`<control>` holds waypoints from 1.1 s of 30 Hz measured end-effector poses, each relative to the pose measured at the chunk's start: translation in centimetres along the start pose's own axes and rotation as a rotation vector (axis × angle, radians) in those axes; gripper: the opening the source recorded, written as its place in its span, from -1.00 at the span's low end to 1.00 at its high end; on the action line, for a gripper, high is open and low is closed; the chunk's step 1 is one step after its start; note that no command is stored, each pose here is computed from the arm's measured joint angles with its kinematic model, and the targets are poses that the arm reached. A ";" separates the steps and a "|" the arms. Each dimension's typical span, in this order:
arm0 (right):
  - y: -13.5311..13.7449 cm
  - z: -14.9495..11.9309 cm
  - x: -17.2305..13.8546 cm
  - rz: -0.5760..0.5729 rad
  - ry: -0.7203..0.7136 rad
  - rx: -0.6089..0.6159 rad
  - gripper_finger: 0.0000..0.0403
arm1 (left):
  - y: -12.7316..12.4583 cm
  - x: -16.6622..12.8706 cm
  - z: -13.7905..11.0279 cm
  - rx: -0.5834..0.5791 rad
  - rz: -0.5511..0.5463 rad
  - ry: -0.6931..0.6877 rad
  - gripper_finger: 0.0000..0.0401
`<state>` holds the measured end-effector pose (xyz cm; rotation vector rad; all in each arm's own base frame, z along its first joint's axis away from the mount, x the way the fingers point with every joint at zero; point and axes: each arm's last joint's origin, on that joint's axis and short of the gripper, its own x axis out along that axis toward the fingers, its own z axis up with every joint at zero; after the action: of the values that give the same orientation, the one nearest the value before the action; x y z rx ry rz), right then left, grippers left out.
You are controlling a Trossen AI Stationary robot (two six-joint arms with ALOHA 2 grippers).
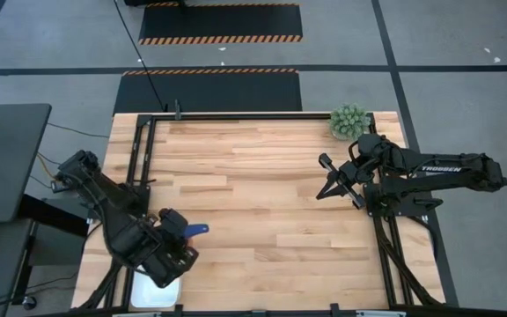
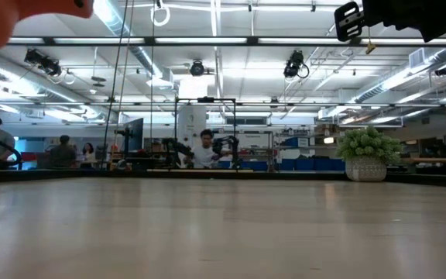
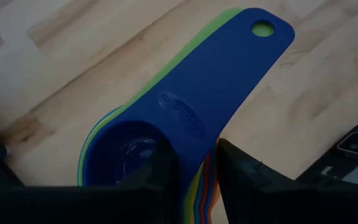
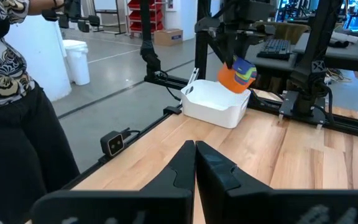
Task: Nest measuring cups in basket
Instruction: Put the stacked measuring cups into the white bin
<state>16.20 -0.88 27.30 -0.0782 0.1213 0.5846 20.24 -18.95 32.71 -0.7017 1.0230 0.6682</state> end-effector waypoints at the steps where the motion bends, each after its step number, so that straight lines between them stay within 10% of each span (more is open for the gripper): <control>1: 0.0 0.0 0.0 0.000 0.000 0.000 -0.91 | 0.1 -0.1 -0.3 -0.008 -0.001 0.002 -0.52; 33: 0.6 0.5 0.3 0.084 -0.045 -0.088 -0.91 | 0.0 1.0 -10.3 -0.294 0.146 0.122 -0.52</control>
<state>16.19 -0.14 27.71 -0.1462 0.0553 0.6748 15.27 -26.82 28.15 -0.9383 1.1076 0.9236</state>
